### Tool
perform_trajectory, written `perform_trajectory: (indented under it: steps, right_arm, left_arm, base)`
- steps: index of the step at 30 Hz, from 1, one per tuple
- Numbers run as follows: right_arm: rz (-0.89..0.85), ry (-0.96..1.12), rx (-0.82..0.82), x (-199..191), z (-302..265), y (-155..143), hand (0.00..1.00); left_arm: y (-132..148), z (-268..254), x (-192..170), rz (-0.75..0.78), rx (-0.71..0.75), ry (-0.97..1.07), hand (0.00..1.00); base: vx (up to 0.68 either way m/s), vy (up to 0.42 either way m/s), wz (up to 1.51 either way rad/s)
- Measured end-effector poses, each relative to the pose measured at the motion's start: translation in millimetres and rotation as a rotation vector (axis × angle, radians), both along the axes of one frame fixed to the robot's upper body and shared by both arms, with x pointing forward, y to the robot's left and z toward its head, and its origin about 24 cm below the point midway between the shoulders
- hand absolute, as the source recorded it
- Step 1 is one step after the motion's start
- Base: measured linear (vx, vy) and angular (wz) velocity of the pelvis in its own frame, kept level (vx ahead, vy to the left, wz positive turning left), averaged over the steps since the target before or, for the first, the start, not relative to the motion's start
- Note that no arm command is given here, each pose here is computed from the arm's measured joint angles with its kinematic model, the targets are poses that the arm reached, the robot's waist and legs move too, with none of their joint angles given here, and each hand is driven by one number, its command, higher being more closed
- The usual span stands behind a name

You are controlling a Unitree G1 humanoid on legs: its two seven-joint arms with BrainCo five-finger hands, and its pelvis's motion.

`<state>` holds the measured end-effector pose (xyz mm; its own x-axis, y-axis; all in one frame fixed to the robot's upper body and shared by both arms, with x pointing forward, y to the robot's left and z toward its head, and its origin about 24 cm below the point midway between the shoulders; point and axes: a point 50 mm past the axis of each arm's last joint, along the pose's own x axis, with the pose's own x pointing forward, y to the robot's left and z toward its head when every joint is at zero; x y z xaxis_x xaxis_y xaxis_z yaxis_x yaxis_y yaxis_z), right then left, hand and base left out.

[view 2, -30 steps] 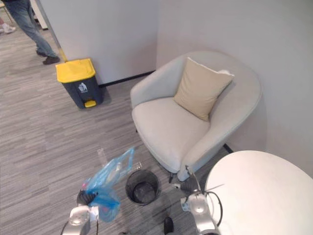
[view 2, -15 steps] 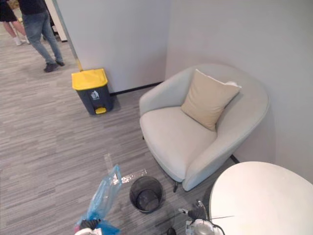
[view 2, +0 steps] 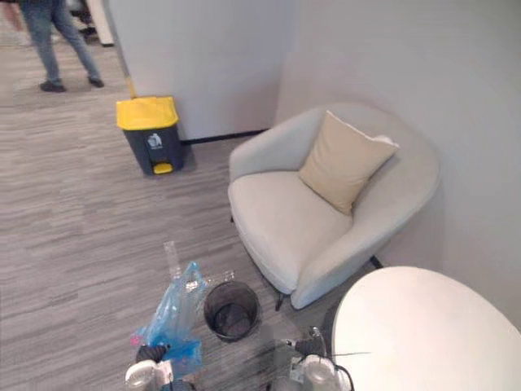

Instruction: Gather rubbish on tea table into small bin, then transfer packed bag to large trash can.

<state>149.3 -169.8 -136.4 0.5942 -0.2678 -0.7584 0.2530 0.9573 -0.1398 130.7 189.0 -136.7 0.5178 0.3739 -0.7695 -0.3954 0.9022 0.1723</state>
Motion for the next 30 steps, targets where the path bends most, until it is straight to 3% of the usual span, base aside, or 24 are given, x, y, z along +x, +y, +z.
perform_trajectory:
  steps: [5,16,30]
  right_arm:
    - [0.001,-0.054,-0.041,20.4,9.4,-7.3,0.00]
    - [-0.049,0.004,-0.049,2.8,1.6,-8.6,0.00]
    - [-0.050,0.082,-0.037,-8.3,-8.0,-2.4,0.00]
  left_arm:
    - [-14.5,0.5,6.0,-0.035,-0.025,-0.013,1.00]
    - [-20.3,2.0,10.9,-0.087,-0.025,-0.023,1.00]
    - [2.2,-6.2,-3.7,-0.188,0.074,0.079,1.00]
  base:
    - [-0.21,-0.143,0.30]
    - [-0.21,0.111,0.54]
    - [0.00,0.087,0.36]
